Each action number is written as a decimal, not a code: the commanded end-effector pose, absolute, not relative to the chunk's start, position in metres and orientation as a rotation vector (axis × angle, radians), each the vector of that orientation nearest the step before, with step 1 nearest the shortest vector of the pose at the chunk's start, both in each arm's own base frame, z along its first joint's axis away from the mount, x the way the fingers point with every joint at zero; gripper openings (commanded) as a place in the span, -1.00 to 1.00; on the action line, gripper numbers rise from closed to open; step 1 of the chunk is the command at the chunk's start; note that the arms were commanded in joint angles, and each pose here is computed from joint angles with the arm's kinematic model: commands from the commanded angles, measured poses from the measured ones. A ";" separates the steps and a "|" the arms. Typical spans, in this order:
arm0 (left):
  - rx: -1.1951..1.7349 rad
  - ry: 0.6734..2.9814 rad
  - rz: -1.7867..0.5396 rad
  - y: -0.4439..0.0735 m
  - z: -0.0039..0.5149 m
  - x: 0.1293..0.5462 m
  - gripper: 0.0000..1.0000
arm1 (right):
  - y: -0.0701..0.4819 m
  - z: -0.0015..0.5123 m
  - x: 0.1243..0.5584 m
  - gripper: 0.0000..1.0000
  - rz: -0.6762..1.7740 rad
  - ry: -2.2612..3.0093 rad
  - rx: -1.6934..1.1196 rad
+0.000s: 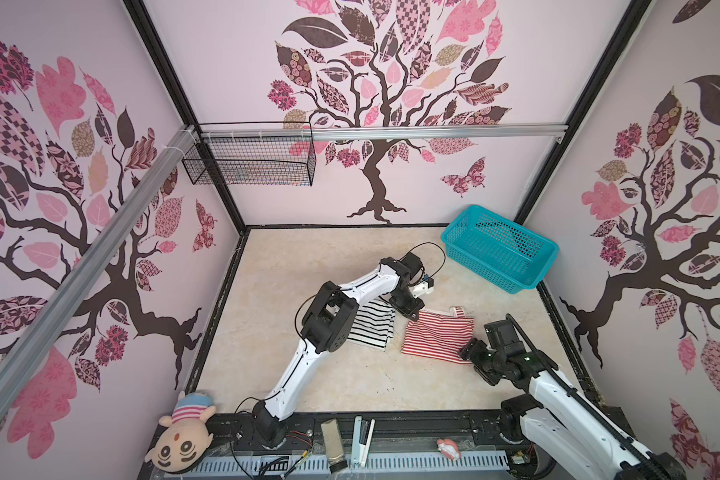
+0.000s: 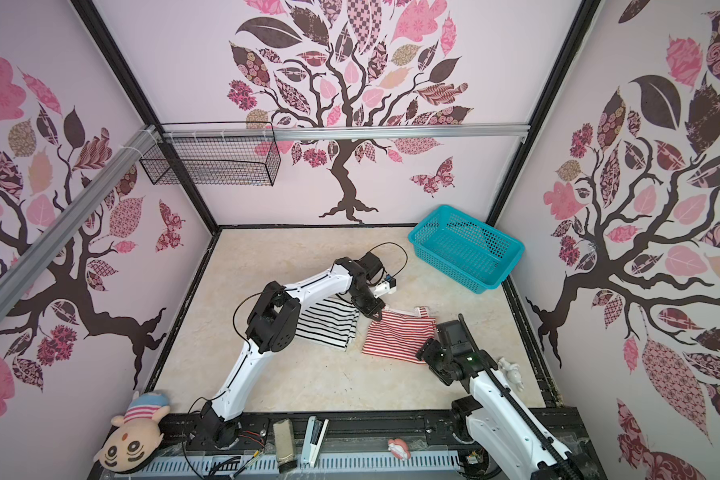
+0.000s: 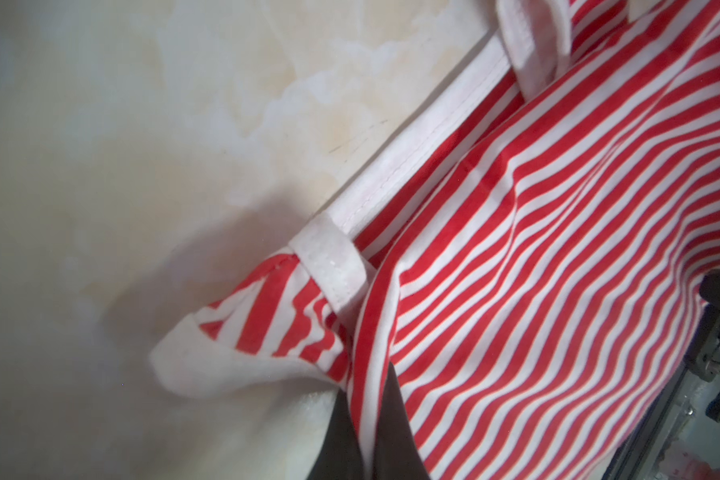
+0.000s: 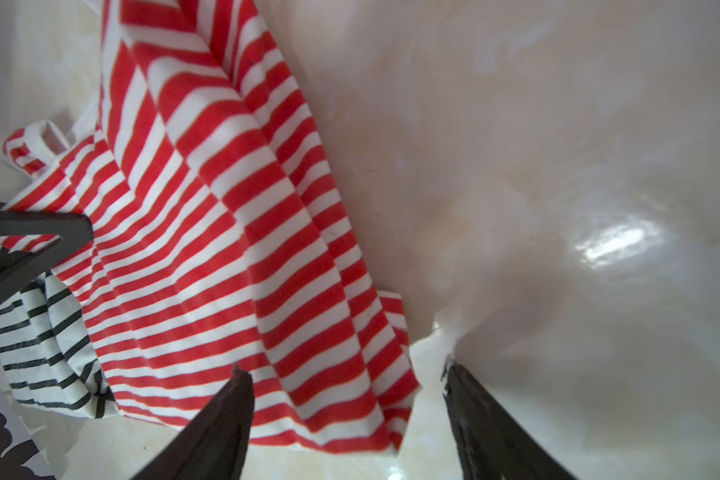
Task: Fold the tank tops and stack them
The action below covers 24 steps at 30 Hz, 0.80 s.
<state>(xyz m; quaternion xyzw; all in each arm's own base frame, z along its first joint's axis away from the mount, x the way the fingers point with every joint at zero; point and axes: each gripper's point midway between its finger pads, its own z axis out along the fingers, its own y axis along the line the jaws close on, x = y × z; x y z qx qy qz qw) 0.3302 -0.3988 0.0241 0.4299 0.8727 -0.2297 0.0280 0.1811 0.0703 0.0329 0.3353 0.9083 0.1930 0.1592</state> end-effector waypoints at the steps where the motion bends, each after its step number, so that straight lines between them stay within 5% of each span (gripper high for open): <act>1: 1.357 2.723 -0.644 -0.393 0.014 0.328 -1.00 | 0.070 0.027 0.182 0.48 0.555 2.575 0.986; 10: 1.370 2.700 -0.642 -0.400 0.021 0.327 -1.00 | 0.066 0.014 0.187 0.24 0.521 2.560 1.063; 20: 1.350 2.668 -0.672 -0.411 0.041 0.336 -1.00 | 0.073 0.039 0.202 -1.00 0.586 2.512 0.992; 24: 1.317 2.639 -0.724 -0.414 0.062 0.341 -1.00 | 0.080 0.054 0.212 -1.00 0.639 2.492 0.943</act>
